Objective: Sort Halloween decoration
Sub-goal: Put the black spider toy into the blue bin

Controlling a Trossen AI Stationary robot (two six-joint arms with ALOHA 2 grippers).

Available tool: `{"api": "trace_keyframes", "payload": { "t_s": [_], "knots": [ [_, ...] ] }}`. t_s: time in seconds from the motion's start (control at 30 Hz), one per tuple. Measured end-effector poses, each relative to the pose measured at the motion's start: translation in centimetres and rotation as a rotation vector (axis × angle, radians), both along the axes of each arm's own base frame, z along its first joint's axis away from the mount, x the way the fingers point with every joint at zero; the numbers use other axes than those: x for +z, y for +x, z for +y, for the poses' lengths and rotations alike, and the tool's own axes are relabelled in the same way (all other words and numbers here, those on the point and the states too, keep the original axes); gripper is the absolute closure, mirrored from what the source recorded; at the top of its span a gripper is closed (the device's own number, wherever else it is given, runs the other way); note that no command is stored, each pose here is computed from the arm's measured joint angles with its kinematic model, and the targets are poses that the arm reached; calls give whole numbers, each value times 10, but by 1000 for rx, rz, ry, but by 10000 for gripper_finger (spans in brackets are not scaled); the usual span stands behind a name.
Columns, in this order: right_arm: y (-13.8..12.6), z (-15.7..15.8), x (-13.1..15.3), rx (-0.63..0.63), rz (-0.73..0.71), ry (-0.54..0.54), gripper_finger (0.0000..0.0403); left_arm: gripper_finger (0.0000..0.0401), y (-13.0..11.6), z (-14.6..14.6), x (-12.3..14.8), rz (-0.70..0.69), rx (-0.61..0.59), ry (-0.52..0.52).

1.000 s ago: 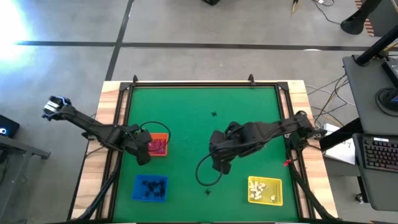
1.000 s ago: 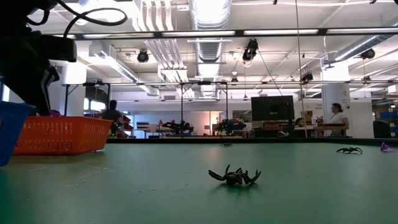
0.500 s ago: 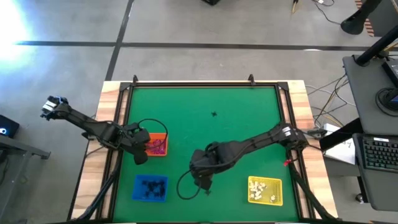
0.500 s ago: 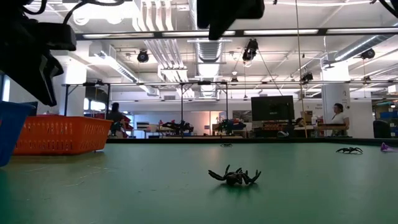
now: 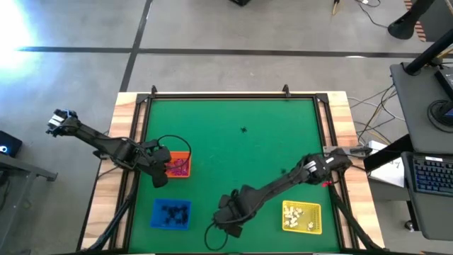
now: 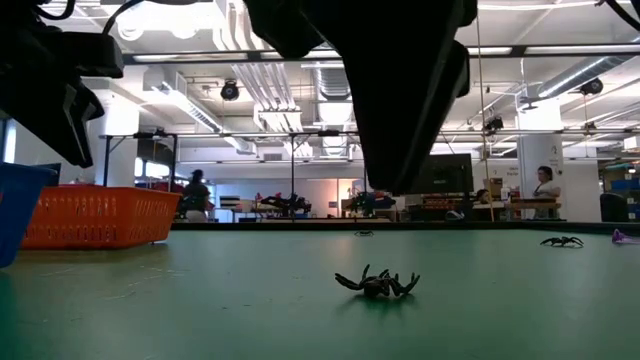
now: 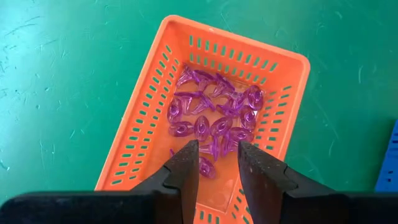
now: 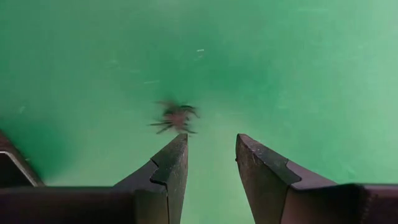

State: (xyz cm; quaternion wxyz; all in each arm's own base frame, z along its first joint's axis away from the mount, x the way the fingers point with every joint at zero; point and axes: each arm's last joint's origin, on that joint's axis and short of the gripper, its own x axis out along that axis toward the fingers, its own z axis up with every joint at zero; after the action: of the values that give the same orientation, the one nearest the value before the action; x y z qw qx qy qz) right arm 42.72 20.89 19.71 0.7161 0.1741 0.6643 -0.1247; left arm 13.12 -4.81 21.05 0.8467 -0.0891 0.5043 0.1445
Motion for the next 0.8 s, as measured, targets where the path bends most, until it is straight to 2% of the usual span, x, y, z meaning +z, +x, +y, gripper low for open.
{"api": "trace_keyframes", "payload": {
  "t_s": [0.37,0.57,0.8],
  "knots": [
    [10,15,-4,10,-120,80,275,307,0,-1,0,7,13,-40],
    [5,12,-21,-34,-67,64,275,307,0,-2,0,11,31,-72],
    [3,13,-45,-34,-47,108,275,307,0,-2,0,9,43,-78]
  ]
}}
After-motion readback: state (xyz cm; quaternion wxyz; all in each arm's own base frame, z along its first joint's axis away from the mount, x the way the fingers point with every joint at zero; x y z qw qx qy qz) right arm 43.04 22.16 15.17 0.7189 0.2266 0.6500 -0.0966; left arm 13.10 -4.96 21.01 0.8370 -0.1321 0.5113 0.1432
